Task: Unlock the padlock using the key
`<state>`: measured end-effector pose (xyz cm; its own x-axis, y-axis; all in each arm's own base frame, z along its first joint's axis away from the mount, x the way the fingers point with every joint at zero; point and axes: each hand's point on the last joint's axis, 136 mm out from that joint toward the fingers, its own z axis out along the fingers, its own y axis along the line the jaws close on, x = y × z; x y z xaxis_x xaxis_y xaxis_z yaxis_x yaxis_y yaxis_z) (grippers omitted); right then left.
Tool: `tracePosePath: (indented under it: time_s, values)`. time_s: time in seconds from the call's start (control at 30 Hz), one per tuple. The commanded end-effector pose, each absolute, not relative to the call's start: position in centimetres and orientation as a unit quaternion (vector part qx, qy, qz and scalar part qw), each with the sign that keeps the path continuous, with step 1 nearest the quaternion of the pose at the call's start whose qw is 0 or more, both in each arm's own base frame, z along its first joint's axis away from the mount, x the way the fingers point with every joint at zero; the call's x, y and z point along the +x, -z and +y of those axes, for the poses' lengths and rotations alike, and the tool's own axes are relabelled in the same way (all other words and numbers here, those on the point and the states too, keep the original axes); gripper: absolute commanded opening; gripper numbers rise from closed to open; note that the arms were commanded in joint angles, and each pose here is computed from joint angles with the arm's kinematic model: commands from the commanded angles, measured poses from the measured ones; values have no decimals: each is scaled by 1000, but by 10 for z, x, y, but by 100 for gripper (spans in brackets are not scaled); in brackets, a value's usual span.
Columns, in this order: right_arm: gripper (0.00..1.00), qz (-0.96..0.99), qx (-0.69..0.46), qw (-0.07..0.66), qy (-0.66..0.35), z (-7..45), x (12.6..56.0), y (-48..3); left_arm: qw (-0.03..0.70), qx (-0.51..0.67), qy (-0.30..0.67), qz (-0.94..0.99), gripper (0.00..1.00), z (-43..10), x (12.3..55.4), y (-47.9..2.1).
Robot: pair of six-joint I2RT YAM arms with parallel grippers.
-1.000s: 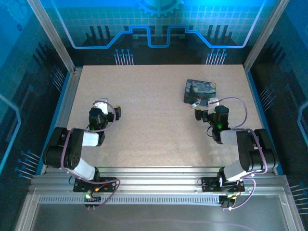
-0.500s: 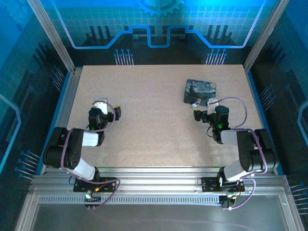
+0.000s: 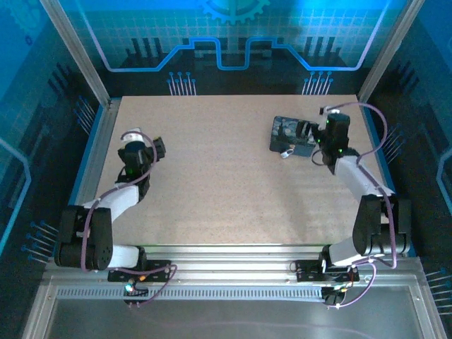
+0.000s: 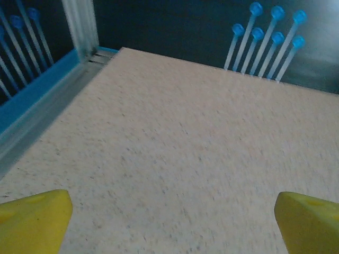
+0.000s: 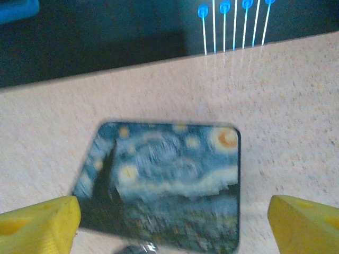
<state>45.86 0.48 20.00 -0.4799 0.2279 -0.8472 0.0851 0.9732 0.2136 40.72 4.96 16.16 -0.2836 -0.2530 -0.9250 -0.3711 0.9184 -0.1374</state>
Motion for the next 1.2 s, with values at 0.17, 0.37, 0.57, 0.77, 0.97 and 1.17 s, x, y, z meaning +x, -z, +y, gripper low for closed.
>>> tracePosePath:
  time_s: [0.17,0.37,0.57,0.77,0.97,1.17]
  values:
    - [89,923,220,304,-86,5,470,-133,440,-281,-95,848,99,58,390,-153]
    - [92,935,213,280,-41,-12,473,-120,417,-230,-84,875,99,20,392,-153]
    - [92,944,194,265,-33,-27,473,-104,423,-183,-76,884,99,-6,396,-168]
    - [86,951,131,260,-102,-14,494,-85,432,-150,-61,887,99,-18,401,-187]
    - [81,949,23,264,-173,23,508,-79,422,-123,-41,897,98,-28,395,-194]
    - [76,949,-92,228,-200,87,498,-70,412,-106,-5,905,96,-45,391,-187]
